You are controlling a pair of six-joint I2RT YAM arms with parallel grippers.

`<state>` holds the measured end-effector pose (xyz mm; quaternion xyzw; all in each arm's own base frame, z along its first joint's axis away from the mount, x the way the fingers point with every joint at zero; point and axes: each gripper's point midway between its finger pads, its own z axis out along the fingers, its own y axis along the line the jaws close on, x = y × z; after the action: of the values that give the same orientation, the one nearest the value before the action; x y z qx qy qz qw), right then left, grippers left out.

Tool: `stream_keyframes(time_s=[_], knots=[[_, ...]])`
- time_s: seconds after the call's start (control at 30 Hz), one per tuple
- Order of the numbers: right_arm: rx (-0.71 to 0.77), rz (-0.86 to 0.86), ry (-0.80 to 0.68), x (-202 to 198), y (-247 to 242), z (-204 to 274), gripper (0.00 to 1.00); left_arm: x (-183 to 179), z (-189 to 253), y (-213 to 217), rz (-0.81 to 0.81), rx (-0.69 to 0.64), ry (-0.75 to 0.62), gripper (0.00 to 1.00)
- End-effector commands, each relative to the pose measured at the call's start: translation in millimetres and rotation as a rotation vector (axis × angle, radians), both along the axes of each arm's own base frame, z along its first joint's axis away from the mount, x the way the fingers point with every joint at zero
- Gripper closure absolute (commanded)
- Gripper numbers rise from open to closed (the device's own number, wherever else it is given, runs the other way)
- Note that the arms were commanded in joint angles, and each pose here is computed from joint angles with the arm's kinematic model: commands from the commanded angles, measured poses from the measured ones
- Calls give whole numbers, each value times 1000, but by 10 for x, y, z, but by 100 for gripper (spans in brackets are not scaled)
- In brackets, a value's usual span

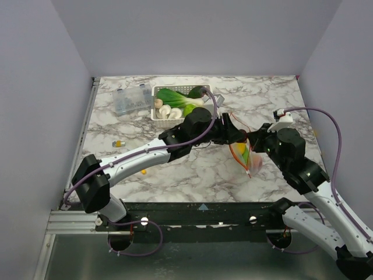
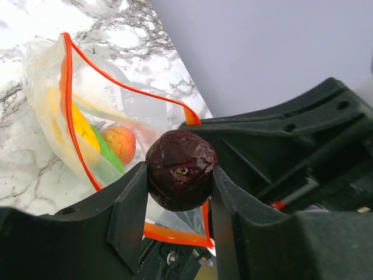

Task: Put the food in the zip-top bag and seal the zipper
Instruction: Place the fake fruit in the zipper food storage bag, then adjust the fake vegetable in the bin.

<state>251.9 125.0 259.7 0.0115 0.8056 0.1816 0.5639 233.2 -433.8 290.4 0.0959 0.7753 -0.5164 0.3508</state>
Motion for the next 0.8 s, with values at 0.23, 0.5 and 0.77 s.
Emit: stream_keyframes(time_s=[0.23, 0.5, 0.77], knots=[[20, -38, -40, -45, -93, 171, 99, -1, -151, 9, 23, 14, 62, 26], [12, -53, -35, -63, -136, 128, 99, -83, -43, 410, 33, 82, 8, 23], [4, -22, -12, -55, -68, 49, 99, 83, -102, 998, 135, 151, -48, 19]])
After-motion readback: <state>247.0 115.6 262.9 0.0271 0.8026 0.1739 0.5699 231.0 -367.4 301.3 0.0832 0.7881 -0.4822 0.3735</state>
